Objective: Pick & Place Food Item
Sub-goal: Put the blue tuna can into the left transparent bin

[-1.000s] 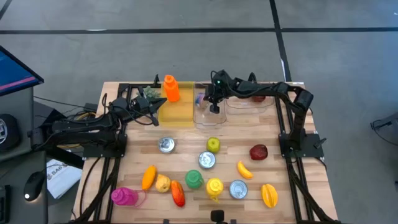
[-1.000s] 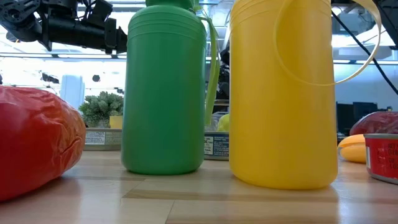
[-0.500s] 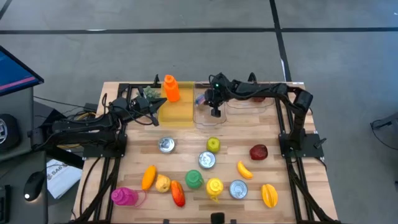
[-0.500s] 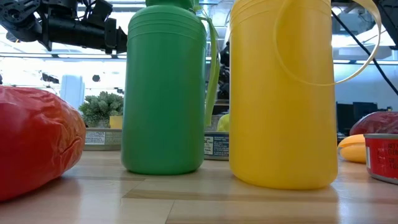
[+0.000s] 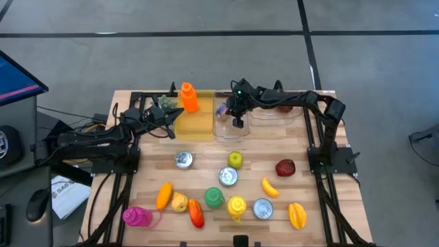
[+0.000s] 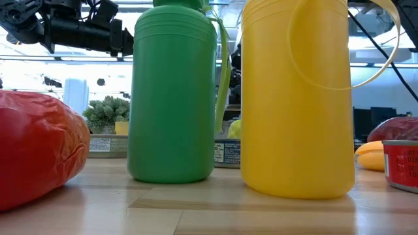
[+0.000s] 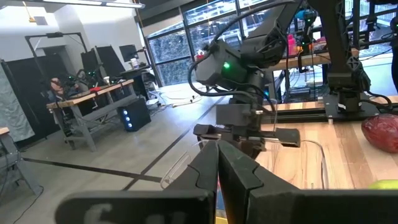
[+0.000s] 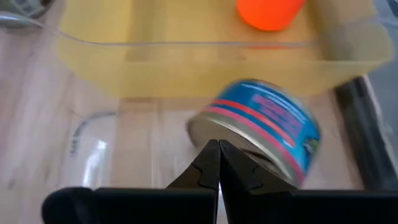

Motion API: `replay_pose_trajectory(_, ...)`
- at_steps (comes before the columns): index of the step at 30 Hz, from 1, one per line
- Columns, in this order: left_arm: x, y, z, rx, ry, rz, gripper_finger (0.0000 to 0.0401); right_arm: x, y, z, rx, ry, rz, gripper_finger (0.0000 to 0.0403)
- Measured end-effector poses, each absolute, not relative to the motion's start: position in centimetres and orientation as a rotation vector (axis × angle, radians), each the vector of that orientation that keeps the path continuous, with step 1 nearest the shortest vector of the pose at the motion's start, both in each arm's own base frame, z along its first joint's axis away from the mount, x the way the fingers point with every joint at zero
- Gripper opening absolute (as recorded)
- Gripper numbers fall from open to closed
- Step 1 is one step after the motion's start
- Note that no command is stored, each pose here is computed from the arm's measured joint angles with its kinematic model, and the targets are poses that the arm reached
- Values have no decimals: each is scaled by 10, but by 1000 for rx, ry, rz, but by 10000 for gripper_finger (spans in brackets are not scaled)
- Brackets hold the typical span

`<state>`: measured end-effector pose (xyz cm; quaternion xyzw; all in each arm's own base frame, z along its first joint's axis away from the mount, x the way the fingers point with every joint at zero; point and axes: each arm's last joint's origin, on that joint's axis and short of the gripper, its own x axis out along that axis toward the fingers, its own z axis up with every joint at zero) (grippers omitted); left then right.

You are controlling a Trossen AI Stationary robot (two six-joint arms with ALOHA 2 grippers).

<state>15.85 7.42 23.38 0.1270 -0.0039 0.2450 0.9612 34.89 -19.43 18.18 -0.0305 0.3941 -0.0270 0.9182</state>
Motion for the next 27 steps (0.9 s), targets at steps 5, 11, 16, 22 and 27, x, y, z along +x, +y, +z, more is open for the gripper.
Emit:
replay_pose_trajectory(5,159,74,234,257,-8,497,1,353,-187,182,-72,807,-37,0)
replay_pose_trajectory(11,159,74,234,257,-8,496,1,356,-187,188,-75,806,-32,0)
replay_pose_trajectory(16,159,74,234,257,-8,496,1,364,-191,205,-117,758,-41,0)
replay_pose_trajectory(22,159,74,234,257,-8,496,1,366,-199,214,-206,768,-99,0)
replay_pose_trajectory(27,159,74,234,257,-8,497,1,357,-207,209,-155,840,-159,0)
